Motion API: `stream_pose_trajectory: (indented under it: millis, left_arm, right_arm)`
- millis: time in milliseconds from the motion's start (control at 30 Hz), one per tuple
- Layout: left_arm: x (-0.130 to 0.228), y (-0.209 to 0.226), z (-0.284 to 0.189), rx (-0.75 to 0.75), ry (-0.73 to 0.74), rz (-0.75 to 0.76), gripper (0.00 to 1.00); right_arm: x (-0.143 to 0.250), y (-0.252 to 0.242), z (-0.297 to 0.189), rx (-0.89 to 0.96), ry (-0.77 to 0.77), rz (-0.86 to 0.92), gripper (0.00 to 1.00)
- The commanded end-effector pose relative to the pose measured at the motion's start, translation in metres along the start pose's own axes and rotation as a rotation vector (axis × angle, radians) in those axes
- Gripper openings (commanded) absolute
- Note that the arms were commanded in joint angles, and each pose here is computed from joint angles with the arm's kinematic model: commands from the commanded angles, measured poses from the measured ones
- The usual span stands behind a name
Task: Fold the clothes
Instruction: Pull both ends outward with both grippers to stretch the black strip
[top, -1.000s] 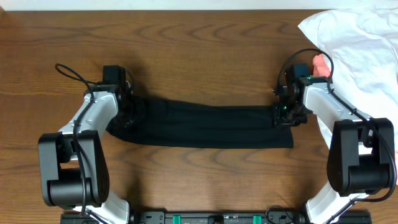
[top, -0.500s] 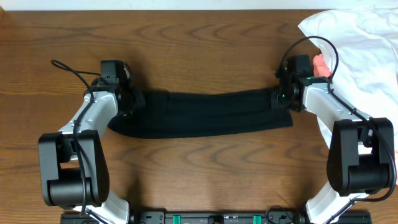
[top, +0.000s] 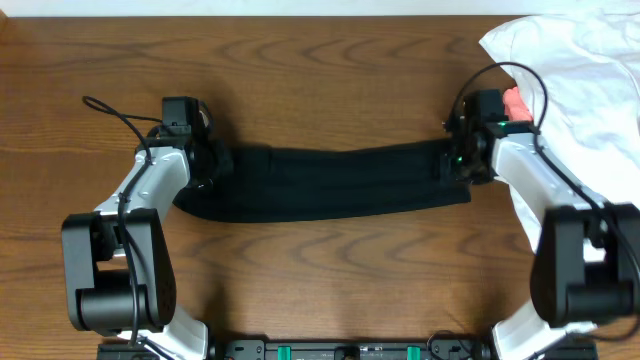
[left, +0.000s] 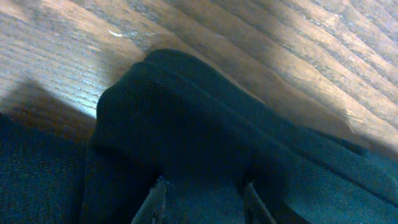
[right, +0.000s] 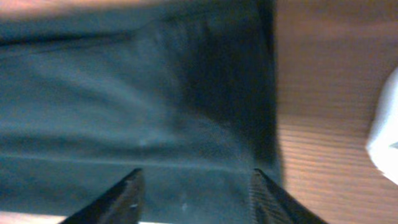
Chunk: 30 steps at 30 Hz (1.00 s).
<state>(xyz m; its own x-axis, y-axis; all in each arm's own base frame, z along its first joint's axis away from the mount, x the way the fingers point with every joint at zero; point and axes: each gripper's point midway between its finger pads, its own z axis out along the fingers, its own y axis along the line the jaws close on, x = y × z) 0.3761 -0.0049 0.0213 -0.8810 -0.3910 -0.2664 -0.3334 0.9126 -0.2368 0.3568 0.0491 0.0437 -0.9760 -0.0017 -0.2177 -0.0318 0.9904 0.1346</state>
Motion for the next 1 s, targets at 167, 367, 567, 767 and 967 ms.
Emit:
stream_pose_trajectory:
  millis: [167, 367, 567, 767, 967]
  left_arm:
    - [0.003, 0.005, 0.003, -0.024, 0.019, 0.0, 0.42]
    - [0.003, 0.005, 0.003, -0.025, 0.02, 0.0, 0.42]
    - [0.003, 0.005, 0.003, -0.025, 0.02, 0.0, 0.42]
    - [0.003, 0.005, 0.003, -0.025, 0.02, 0.0, 0.42]
    - [0.003, 0.005, 0.003, -0.025, 0.02, 0.0, 0.43]
  right_arm:
    - [-0.026, -0.026, -0.068, 0.009, -0.17, 0.041, 0.73]
    - [0.0, -0.031, -0.041, -0.069, -0.027, 0.061, 0.77]
    - [0.019, -0.018, -0.002, -0.18, 0.114, 0.061, 0.78]
    - [0.027, -0.023, 0.029, -0.183, 0.179, 0.063, 0.78]
    - [0.036, -0.025, 0.049, -0.19, 0.229, 0.076, 0.79]
